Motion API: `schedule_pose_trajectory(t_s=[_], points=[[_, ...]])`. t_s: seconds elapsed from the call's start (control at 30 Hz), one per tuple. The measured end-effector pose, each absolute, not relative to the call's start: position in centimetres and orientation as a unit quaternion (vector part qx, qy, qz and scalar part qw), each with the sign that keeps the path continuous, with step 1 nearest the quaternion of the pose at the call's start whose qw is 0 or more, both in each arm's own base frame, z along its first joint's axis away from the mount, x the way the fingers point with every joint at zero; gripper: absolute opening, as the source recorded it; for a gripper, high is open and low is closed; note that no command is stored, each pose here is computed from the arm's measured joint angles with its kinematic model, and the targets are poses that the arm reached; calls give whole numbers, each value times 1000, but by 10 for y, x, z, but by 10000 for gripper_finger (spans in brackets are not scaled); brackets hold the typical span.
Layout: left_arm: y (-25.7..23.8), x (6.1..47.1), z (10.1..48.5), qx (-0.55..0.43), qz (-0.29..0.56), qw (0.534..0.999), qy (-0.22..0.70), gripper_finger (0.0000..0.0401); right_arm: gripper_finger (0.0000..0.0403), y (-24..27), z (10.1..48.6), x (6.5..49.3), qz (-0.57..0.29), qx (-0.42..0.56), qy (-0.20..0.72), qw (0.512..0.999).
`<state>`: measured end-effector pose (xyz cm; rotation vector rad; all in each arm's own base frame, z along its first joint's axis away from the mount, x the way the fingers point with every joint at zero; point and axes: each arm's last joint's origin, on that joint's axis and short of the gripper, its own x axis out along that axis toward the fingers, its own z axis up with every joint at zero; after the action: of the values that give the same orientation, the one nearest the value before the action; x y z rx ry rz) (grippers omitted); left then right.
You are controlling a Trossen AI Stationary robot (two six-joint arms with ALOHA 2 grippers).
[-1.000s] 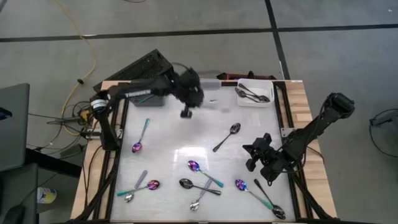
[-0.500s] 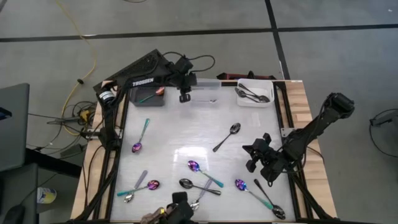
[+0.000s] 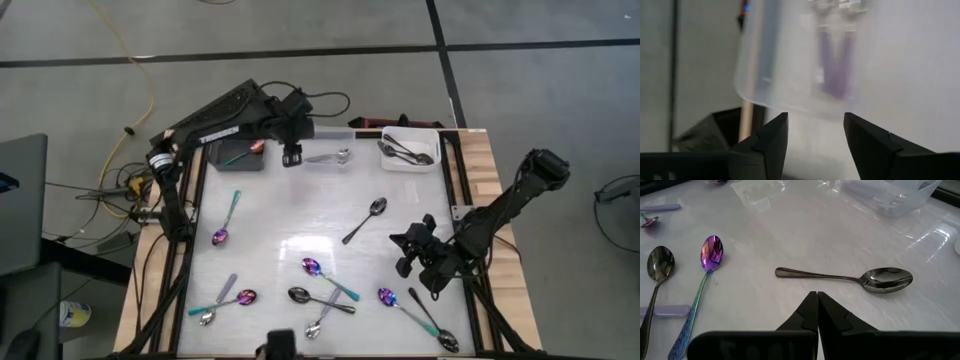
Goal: Sort silverware by color (type)
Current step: Put the blue spoon into the black bin
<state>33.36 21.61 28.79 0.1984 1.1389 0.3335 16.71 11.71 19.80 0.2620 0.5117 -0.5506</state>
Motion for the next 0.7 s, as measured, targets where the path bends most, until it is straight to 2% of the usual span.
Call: schedule_pose_trajectory(t_s=[0.2,0.33,0.43,0.57,0.63,0.7], points=[[173,307,329,-10,107,824,556,180,25,117,198,168,-268,130,248,922],[139,289,336,-105,40,812,573,178,25,117,198,168,-266,125,248,923],[107,278,327,-131,2,803,582,176,25,118,199,169,-258,115,248,927],[61,250,302,-144,-21,764,628,174,25,120,200,171,-249,100,248,931],[43,234,287,-157,-13,747,646,174,25,120,201,171,-244,88,250,933],[33,218,271,-171,32,731,660,174,25,120,201,171,-239,75,252,935]])
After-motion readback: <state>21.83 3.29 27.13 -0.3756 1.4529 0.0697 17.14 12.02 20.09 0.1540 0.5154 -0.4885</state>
